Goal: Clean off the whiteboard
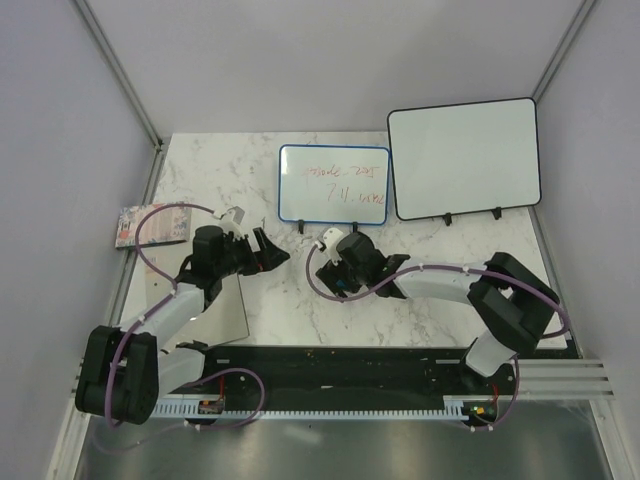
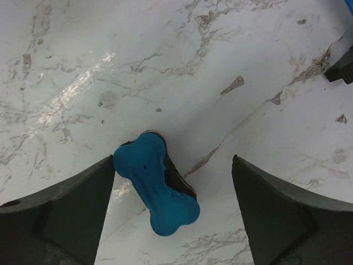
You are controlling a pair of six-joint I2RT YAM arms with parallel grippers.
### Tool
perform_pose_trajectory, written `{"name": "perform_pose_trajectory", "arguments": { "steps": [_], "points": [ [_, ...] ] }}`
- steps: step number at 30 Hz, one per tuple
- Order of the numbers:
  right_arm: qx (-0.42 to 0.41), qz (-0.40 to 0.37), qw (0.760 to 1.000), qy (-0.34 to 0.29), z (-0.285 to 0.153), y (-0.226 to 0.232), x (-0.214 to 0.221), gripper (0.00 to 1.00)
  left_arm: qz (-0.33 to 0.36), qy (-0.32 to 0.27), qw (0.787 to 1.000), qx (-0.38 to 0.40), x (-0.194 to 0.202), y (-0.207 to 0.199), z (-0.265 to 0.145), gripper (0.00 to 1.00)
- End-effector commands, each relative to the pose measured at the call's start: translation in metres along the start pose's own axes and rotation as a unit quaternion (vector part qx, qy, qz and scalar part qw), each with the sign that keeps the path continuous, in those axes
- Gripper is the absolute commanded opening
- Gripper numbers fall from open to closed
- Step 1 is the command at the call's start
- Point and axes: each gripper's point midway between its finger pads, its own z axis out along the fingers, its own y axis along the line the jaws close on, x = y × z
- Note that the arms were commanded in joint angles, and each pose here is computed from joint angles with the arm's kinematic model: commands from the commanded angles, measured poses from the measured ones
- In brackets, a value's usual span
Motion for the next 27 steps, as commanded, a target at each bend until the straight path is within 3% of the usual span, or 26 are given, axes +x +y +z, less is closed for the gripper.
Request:
{"name": "perform_pose_trajectory", "arguments": {
  "steps": [1,9,19,20,22,27],
  "points": [
    [0.029,-0.016,0.999,0.010,0.007,-0.010,-0.010,0.91,0.007,-0.016,0.999,0.041,-0.021,-0.022,0.001,0.99],
    [0.036,-0.011,0.998,0.040,0.015,-0.010,0.001,0.75,0.009,-0.023,0.999,0.039,-0.019,-0.021,-0.001,0.99],
    [0.029,0.002,0.999,0.037,0.008,-0.009,0.004,0.74,0.013,-0.020,0.999,0.039,-0.019,-0.020,-0.001,0.99],
    [0.024,0.004,0.999,0.030,0.005,-0.008,0.000,0.72,0.014,-0.020,0.999,0.039,-0.018,-0.020,-0.001,0.99],
    [0.019,0.016,0.999,0.026,0.003,-0.007,-0.002,0.56,0.012,-0.018,0.999,0.039,-0.017,-0.019,0.000,0.99],
    [0.013,0.018,0.999,0.047,0.003,-0.006,0.012,0.54,0.018,-0.020,0.999,0.037,-0.016,-0.018,0.000,0.99]
  ]
}}
